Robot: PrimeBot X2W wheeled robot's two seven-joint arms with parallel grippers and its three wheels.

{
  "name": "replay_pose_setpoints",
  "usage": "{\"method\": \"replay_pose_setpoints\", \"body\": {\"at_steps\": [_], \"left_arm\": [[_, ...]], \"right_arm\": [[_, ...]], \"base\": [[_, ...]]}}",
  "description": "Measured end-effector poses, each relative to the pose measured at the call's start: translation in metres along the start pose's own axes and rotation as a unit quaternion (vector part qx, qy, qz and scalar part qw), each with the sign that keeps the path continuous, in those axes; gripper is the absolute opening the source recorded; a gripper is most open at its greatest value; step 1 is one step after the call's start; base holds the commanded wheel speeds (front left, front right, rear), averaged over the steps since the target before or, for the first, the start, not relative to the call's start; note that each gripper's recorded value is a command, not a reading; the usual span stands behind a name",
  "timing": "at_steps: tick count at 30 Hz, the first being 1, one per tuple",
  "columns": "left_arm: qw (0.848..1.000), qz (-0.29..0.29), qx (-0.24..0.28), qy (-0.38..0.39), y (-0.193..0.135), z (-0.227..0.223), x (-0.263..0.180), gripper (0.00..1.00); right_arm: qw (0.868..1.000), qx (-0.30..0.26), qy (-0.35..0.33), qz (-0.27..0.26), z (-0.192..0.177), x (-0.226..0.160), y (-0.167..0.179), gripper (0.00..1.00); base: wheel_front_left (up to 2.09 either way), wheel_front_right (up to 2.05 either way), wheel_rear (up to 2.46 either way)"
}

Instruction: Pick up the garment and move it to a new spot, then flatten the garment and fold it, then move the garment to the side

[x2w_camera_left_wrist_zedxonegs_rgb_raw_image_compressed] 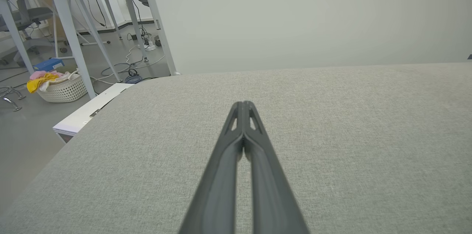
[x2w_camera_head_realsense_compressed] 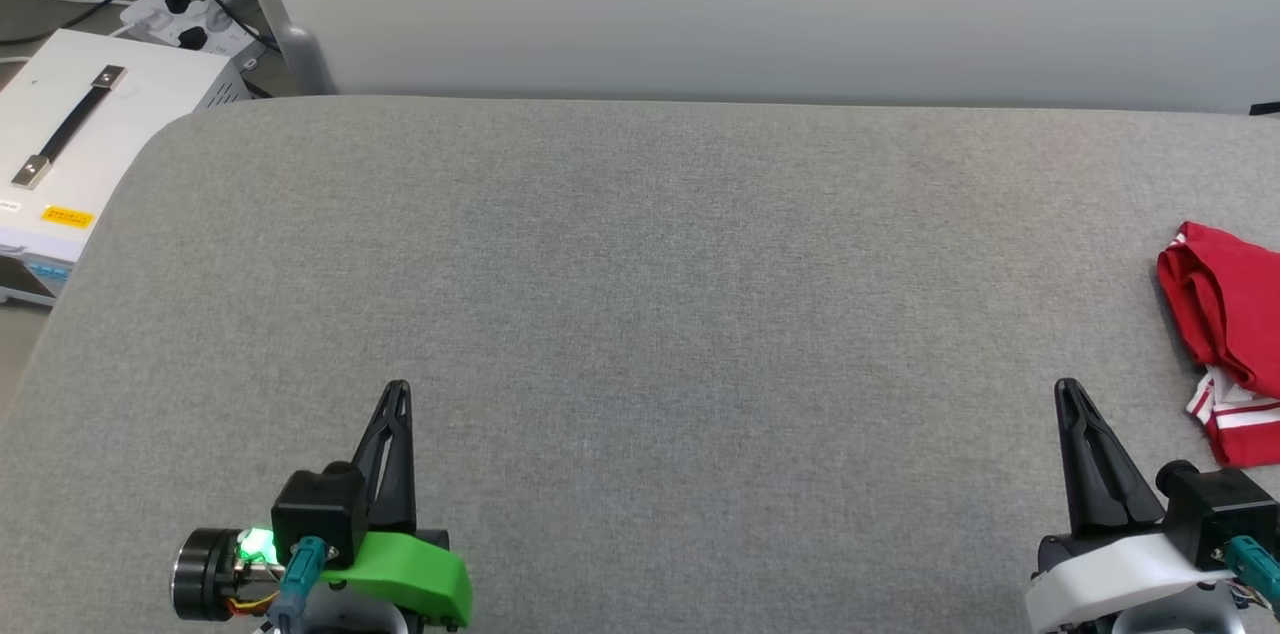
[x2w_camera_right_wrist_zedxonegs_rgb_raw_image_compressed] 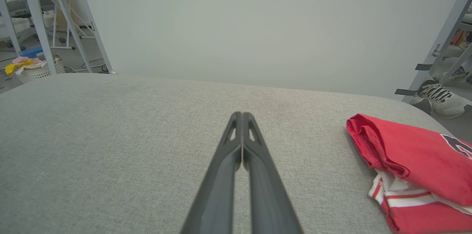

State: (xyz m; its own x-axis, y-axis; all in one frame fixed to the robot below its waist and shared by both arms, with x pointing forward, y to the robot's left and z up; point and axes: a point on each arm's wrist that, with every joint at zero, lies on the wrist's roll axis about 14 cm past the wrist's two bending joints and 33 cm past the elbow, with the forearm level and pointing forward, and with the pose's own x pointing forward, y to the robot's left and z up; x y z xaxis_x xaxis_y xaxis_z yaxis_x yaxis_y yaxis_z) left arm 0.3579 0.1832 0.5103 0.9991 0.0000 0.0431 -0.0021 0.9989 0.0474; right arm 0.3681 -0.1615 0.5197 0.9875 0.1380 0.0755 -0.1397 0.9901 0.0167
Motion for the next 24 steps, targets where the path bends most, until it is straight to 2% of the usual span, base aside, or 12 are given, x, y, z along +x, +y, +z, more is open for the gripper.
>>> {"method": "replay_pose_setpoints", "body": {"at_steps": [24], "left_arm": [[1.0, -0.002, 0.0, 0.012, -0.0014, 0.0009, 0.0022, 0.0]], "right_arm": [[1.0, -0.009, 0.013, -0.001, 0.0004, -0.0001, 0.0004, 0.0]], "base": [[0.0, 0.0, 0.0]]}}
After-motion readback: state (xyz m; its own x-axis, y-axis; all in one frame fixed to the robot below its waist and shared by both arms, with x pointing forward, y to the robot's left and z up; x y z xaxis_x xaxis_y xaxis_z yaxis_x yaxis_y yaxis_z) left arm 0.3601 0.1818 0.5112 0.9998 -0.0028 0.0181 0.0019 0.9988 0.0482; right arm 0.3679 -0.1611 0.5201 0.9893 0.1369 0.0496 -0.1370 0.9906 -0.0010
